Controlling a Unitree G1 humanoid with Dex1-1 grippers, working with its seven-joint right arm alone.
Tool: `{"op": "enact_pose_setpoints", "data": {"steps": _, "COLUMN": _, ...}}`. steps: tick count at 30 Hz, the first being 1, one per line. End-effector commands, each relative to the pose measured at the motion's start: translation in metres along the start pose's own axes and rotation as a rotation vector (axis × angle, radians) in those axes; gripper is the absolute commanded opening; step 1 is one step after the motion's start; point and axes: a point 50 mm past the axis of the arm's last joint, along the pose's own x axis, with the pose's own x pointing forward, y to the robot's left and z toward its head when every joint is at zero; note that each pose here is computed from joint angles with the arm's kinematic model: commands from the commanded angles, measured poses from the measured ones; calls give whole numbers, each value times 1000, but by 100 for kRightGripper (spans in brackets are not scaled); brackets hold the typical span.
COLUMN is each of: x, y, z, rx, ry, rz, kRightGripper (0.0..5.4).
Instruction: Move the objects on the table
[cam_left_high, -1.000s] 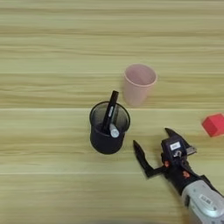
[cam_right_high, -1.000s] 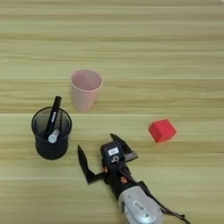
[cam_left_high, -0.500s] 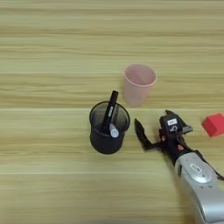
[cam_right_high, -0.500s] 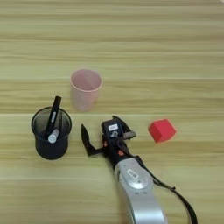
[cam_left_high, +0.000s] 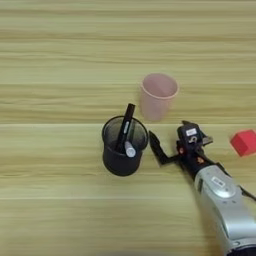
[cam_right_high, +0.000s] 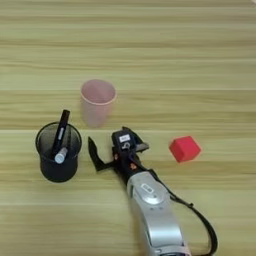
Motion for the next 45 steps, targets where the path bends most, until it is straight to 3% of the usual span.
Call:
{"op": "enact_pose_setpoints", "data": {"steps": 1, "x": 5, "y": 1, "z": -13, "rx": 12, "ry": 106, "rz": 28, "kRightGripper": 539}}
{"op": "enact_pose_setpoints", "data": {"steps": 15, "x": 34, "y": -4, "z": -6, "rx": -16, "ry": 122, "rz": 59, "kRightGripper": 539}}
{"op": "enact_pose_setpoints", "data": {"steps": 45, "x": 53, "y": -9, "z": -17, "rx": -44, "ry": 147, "rz": 40, "kRightGripper": 539}}
